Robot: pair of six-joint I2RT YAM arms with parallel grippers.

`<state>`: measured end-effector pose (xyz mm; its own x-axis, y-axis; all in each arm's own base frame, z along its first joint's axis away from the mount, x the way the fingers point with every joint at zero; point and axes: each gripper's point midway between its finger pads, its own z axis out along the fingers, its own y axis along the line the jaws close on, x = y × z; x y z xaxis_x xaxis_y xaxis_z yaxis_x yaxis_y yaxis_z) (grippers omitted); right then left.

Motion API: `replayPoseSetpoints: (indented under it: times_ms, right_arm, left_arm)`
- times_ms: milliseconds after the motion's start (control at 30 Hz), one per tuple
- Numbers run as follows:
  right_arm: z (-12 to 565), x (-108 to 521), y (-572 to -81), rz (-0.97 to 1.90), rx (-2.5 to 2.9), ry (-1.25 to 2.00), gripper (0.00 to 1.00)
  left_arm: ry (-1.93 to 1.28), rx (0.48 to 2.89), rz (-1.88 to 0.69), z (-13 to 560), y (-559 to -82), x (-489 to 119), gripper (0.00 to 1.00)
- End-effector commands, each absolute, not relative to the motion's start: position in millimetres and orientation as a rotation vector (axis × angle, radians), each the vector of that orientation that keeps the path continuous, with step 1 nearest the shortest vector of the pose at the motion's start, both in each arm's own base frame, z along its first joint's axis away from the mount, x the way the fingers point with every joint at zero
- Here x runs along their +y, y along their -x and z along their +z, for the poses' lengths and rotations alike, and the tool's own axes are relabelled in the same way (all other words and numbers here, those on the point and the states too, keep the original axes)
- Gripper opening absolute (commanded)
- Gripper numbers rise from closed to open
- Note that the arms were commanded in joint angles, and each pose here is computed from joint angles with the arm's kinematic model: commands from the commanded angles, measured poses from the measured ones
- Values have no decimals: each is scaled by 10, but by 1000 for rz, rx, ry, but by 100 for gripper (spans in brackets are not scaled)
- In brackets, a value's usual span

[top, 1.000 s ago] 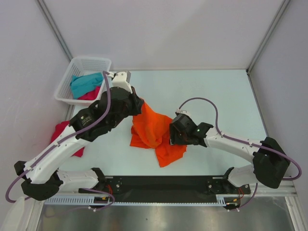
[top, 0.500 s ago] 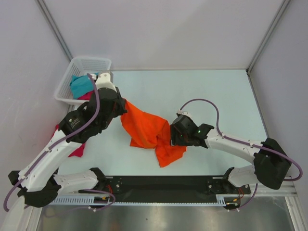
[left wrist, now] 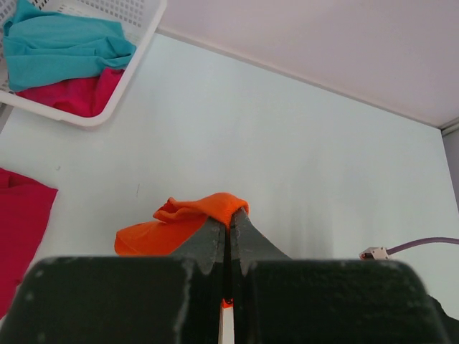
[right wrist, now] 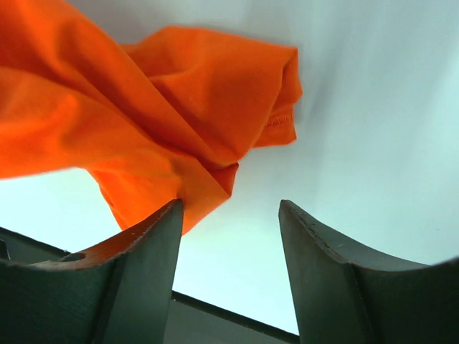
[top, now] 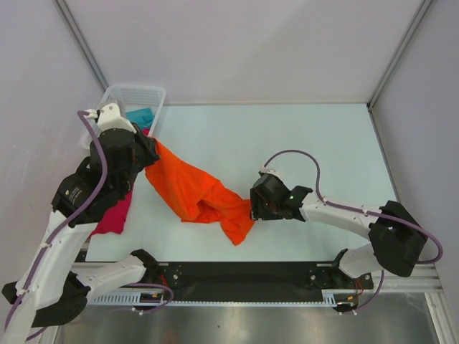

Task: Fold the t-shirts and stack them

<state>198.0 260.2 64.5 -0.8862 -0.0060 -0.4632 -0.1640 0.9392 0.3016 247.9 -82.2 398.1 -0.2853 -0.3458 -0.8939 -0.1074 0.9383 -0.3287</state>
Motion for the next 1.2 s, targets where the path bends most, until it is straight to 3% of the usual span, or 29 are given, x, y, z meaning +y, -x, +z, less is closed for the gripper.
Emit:
replayPoseSetpoints:
  times_ms: [0,400,600,633,700,867,1000,1167]
  right_arm:
    - [652,2724,-1996,498,2607,125,59]
    - [550,2848,-2042,515,2619,155,56]
    - [549,3075,-2126,572,2610,207,30]
    - [515,3097,-2119,572,2619,226,15]
    - [527,3137,-2132,576,2619,243,1]
    - [613,3031,-2273,421,2572,248,0]
    - [877,2631,-2584,107,2490,178,0]
    - [1762,2135,-3206,-65,2262,-39,0]
  left_arm:
    - [330,1837,-228,4036,-2505,-786,0]
    - [312,1848,-246,4007,-2508,-833,0]
    - [311,1846,-238,4010,-2489,-808,0]
    - [313,1845,-235,4013,-2488,-800,0]
    - [311,1847,-226,4009,-2495,-792,0]
    - [293,1876,-214,3922,-2539,-843,0]
    - [291,1897,-183,3826,-2539,-816,0]
    - [312,1878,-167,3952,-2507,-720,0]
